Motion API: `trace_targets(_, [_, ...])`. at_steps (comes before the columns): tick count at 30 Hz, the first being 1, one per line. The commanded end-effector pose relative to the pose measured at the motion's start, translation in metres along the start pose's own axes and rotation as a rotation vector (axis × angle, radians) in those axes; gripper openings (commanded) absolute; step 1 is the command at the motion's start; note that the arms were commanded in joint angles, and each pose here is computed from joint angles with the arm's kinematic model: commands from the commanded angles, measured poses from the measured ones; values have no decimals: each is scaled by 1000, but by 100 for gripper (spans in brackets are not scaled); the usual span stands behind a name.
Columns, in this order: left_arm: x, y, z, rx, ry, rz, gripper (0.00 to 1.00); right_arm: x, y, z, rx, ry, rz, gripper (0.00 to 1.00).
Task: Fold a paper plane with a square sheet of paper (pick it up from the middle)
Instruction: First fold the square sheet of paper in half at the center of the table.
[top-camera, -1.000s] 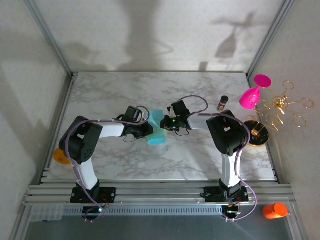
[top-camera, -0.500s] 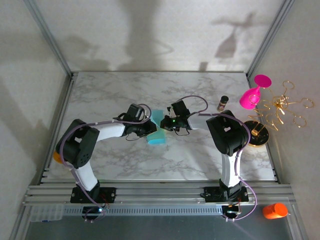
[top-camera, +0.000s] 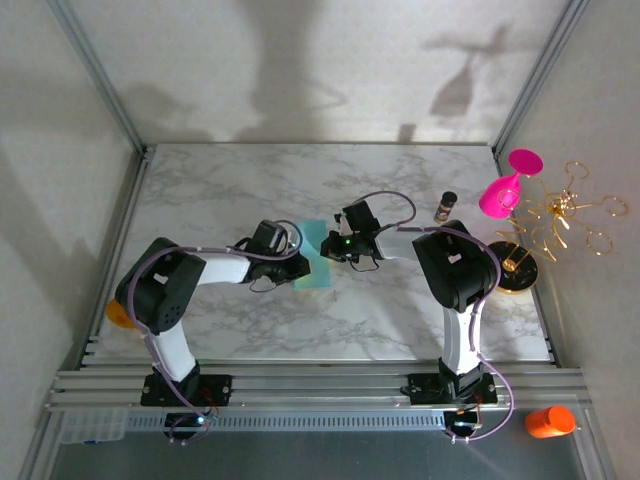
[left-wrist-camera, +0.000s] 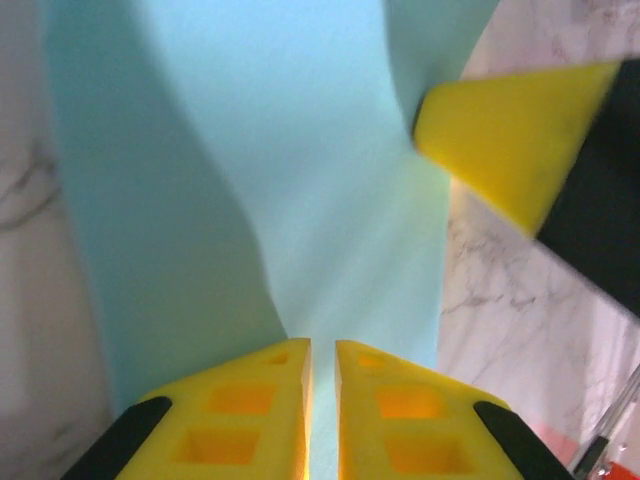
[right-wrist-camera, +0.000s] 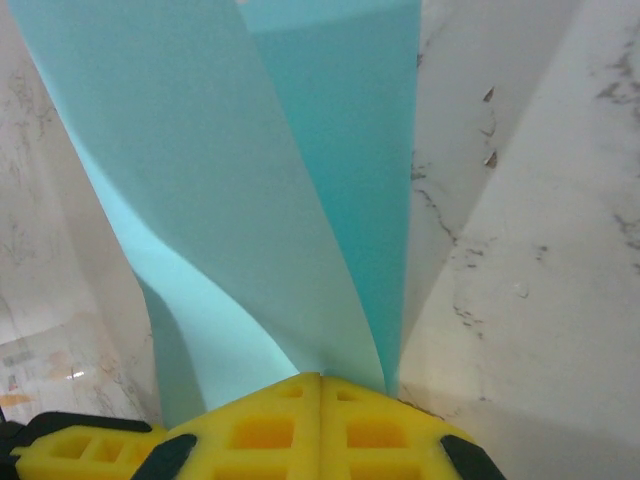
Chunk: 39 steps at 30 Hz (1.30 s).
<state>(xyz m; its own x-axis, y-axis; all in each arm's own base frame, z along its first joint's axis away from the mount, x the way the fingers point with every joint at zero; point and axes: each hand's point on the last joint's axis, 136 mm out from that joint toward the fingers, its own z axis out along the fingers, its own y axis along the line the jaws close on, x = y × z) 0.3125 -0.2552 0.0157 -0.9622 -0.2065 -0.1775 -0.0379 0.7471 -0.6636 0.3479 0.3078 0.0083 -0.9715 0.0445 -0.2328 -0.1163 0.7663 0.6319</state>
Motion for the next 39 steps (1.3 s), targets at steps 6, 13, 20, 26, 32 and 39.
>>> trace_targets(6, [49, 57, -31, -183, 101, 9, 15, 83, -129, 9, 448, 194, 136, 1])
trace_targets(13, [3, -7, -38, 6, -40, 10, 16, 83, -130, 10, 447, 191, 138, 1])
trace_targets(20, [0, -16, -10, -2, -35, -33, 16, 85, -131, 13, 448, 198, 157, 1])
trace_targets(26, [18, 1, -4, -63, 37, -15, 16, 84, -131, 13, 443, 198, 152, 1])
trace_targets(32, [50, 30, -16, -136, 94, -2, 16, 83, -132, 13, 451, 198, 137, 1])
trace_targets(39, [76, 59, -40, -274, 143, 19, 15, 81, -134, 11, 458, 193, 126, 1])
